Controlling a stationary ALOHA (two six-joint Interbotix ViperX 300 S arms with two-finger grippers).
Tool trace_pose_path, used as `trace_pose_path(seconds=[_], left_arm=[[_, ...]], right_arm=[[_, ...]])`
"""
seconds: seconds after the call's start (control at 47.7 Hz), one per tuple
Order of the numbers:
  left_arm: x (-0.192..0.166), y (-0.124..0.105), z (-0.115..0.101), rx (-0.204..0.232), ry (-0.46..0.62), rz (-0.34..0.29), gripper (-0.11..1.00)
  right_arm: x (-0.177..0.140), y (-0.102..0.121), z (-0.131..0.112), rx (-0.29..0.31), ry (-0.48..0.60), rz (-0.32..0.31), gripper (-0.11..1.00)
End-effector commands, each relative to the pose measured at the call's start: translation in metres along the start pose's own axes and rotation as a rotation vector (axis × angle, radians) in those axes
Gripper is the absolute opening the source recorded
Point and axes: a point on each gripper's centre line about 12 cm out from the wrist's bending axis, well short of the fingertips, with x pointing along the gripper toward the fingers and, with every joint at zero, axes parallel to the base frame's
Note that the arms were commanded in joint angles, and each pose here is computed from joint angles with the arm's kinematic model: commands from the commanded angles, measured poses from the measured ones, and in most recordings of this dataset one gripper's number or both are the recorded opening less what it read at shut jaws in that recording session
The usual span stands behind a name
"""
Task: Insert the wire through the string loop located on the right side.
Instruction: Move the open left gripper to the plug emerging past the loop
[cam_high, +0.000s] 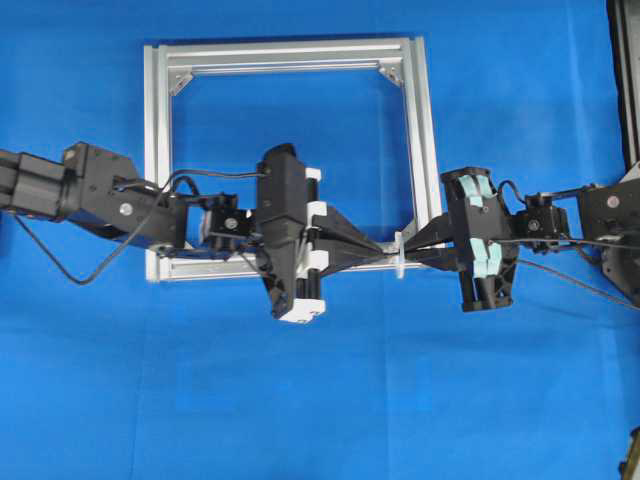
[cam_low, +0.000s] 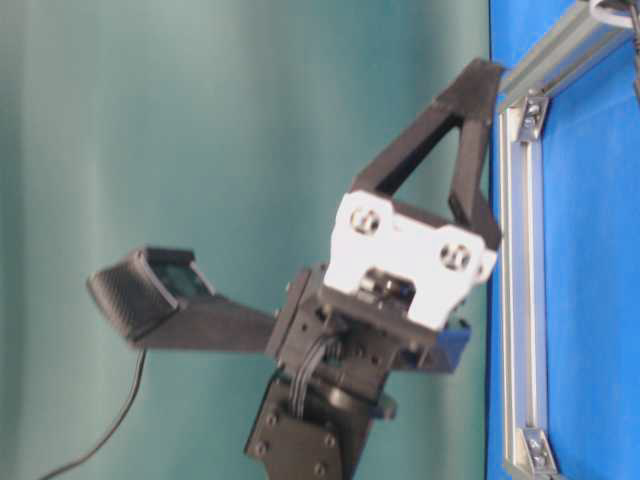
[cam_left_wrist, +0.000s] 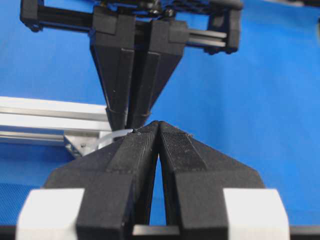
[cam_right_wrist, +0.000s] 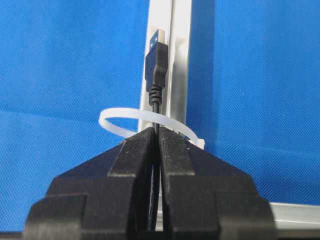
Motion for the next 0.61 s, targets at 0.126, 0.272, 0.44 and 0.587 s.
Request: trace_pose_path(seconds=[0.126,0.272,0.44,0.587], left_arm=[[-0.0003,0.0006,0.0143,0.004,-0.028,0.0,-0.02],[-0.0017,0.0009,0.0111,0.008,-0.01,0.0,-0.02],[-0.0023,0.0025,0.0097,0.007,0.0,0.005,-0.02],[-0.0017,0.0031,0.0104,0.007,-0.001,0.006,0.02]], right_arm=[[-0.0005,0.0012,0.0084,-0.003,-0.03,0.004,-0.03],[-0.0005,0.0012,0.0086,-0.003,-0.032,0.004,-0.03],[-0.0004,0.0013,0.0092,-0.003,-0.033,0.004,-0.03],[-0.0004,0.0013,0.0092,-0.003,-0.033,0.004,-0.03]])
